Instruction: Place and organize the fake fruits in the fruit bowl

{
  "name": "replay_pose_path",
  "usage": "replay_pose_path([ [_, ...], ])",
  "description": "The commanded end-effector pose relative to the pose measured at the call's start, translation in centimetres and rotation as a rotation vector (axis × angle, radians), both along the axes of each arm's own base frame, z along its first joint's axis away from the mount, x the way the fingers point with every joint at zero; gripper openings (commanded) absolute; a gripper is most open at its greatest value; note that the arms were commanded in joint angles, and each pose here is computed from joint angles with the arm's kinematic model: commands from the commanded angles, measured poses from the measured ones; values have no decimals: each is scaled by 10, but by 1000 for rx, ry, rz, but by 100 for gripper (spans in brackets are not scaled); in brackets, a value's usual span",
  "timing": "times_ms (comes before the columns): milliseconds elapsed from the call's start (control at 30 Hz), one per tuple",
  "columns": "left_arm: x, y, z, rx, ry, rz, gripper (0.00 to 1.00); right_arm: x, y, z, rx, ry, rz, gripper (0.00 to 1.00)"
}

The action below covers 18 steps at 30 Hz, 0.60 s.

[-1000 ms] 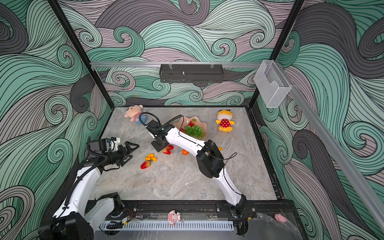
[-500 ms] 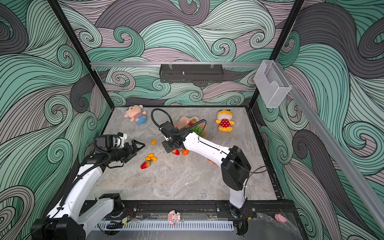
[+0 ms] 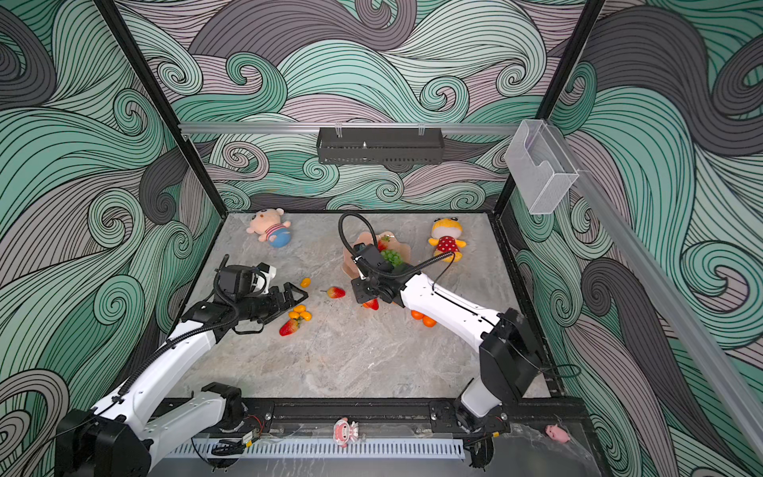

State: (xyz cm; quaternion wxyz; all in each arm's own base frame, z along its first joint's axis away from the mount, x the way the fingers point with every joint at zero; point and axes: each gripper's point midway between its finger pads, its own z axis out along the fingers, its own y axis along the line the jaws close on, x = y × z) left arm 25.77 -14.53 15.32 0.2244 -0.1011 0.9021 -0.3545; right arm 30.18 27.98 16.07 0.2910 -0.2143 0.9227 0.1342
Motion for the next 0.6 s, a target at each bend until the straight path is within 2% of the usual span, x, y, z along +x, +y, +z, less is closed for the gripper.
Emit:
replay_pose_path([
  [0,10,-9,12,-6,-43,10,99,11,-1,22,95,-61,-50,0],
  [400,33,-48,19,-7,-77,-55,99,53,-42,29,185,-68,-252,0],
  [500,43,-57,21,-2,-89,-73,99,71,-47,34,230,-79,-273,0],
  [567,50,-62,23,-2,-97,-80,99,82,-52,34,217,-91,-269,0],
])
